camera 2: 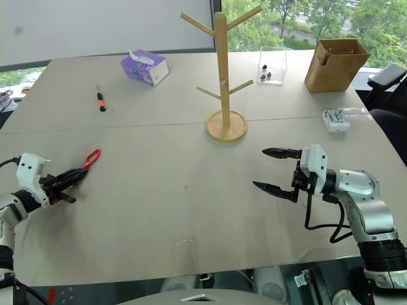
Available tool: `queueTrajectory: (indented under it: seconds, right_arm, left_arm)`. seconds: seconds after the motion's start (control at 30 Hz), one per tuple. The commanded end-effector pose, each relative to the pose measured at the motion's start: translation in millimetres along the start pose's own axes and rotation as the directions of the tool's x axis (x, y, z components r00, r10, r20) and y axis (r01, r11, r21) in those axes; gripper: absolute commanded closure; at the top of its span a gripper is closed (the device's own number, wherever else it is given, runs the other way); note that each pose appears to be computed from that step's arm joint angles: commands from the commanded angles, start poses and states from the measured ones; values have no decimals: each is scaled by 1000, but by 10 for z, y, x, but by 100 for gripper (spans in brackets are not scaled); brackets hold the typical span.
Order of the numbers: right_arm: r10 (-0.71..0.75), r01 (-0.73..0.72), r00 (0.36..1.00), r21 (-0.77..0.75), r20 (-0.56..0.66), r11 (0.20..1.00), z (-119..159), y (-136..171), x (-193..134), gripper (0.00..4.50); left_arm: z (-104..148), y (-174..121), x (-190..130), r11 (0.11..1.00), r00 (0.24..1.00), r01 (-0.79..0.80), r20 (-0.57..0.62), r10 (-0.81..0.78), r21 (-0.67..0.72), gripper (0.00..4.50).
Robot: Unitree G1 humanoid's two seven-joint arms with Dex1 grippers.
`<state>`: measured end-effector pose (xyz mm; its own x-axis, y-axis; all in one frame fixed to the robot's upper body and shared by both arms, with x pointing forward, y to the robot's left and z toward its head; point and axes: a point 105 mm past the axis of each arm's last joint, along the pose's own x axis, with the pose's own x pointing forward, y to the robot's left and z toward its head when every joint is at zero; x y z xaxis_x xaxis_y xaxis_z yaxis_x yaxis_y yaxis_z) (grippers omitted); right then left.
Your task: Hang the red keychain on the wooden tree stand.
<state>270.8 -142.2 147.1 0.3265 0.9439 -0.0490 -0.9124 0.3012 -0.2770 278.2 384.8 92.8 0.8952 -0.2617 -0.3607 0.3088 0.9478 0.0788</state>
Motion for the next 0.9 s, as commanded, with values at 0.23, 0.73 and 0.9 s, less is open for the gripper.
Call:
queueTrajectory:
  seconds: [0.23, 0.73, 0.9]
  right_arm:
    - [-36, 36, 999, -28, 31, 999, 134, -106, -48, 0]
    - [-146, 151, 985, -46, 87, 988, 833, -758, -386, 0]
    - [-133, 137, 986, -39, 104, 990, 1052, -885, -461, 0]
  left_arm:
    - [-56, -151, 84, 1000, 1000, 14, -7, -14, 18, 446]
    - [1342, -1827, 88, 979, 730, -65, 678, -86, 193, 446]
    - [1465, -2157, 85, 984, 668, -46, 738, -98, 172, 446]
